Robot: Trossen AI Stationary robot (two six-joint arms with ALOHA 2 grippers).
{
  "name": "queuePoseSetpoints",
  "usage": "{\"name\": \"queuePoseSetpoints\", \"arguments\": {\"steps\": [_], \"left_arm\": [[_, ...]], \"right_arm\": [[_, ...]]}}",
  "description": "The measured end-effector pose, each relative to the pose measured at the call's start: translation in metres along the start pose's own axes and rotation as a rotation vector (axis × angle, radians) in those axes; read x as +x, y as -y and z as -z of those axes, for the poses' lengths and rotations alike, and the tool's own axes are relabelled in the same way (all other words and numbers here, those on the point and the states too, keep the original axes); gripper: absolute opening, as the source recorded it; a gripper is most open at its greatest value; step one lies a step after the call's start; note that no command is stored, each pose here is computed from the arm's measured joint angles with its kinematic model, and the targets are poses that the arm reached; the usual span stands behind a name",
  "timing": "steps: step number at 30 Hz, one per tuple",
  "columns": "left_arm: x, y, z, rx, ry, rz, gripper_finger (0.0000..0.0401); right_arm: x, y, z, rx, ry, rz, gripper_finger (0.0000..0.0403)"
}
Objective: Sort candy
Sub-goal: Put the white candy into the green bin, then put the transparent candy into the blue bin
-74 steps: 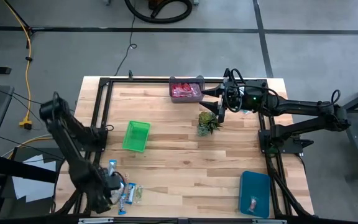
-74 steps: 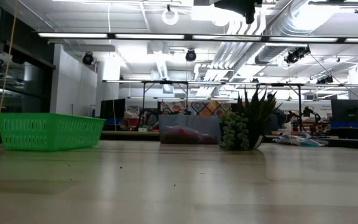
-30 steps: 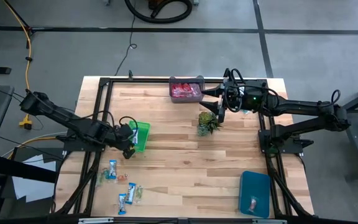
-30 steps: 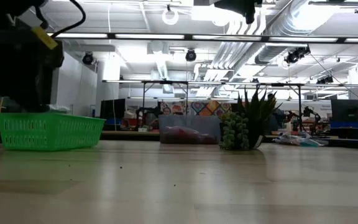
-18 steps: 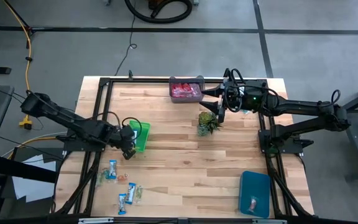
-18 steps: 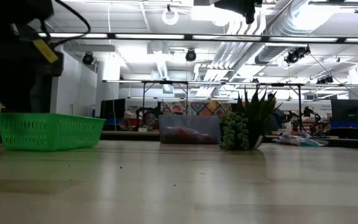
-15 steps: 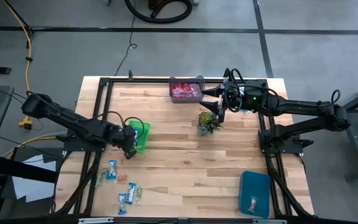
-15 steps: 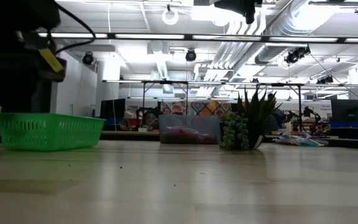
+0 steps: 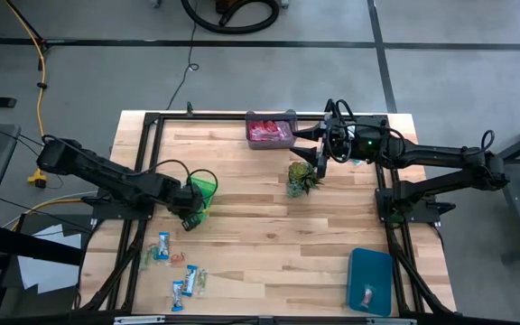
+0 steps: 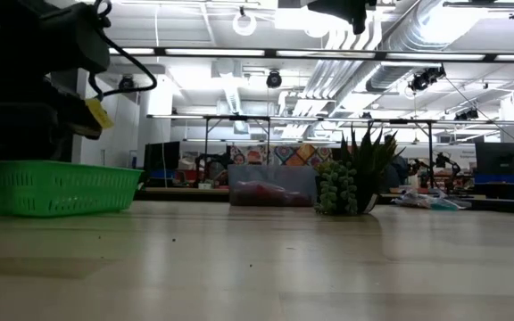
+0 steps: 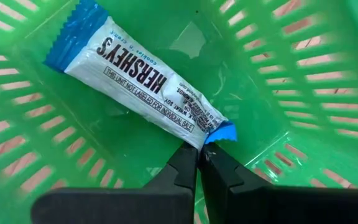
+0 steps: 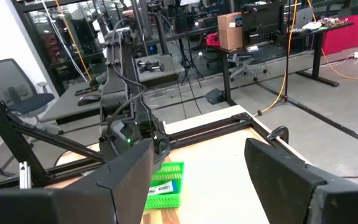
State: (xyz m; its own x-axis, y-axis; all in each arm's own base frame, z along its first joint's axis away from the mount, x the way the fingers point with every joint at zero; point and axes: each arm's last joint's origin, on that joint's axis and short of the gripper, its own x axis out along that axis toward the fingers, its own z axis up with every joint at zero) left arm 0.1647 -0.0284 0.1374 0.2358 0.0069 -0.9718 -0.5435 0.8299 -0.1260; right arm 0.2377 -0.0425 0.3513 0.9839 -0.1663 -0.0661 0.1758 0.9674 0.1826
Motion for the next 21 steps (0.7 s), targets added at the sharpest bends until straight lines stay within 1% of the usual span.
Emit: {"name": "queuePoseSetpoints", "arguments": {"steps": [2, 4, 6, 11, 16, 19, 21], "left_arm": [[0.0, 0.0, 0.0, -0.002, 0.0, 0.0, 0.0006], [-0.001, 0.0, -0.002, 0.002, -0.001, -0.001, 0.002], [-0.004, 0.002, -0.005, 0.013, 0.001, 0.008, 0.0041], [-0.018, 0.005, -0.013, 0.049, -0.003, 0.008, 0.0108], [-0.041, 0.006, -0.021, 0.068, -0.015, -0.009, 0.0164], [-0.06, 0.007, -0.025, 0.069, -0.01, -0.007, 0.0184], [-0.074, 0.008, -0.027, 0.058, 0.015, 0.013, 0.0192]], "right_arm": [[0.0, 0.0, 0.0, 0.0, 0.0, 0.0, 0.025], [0.0, 0.0, 0.0, 0.0, 0.0, 0.0, 0.025], [0.0, 0.0, 0.0, 0.0, 0.0, 0.0, 0.025], [0.0, 0.0, 0.0, 0.0, 0.0, 0.0, 0.025], [0.0, 0.0, 0.0, 0.0, 0.0, 0.0, 0.025], [0.0, 0.0, 0.0, 0.0, 0.0, 0.0, 0.025], [0.0, 0.0, 0.0, 0.0, 0.0, 0.0, 0.025]]}}
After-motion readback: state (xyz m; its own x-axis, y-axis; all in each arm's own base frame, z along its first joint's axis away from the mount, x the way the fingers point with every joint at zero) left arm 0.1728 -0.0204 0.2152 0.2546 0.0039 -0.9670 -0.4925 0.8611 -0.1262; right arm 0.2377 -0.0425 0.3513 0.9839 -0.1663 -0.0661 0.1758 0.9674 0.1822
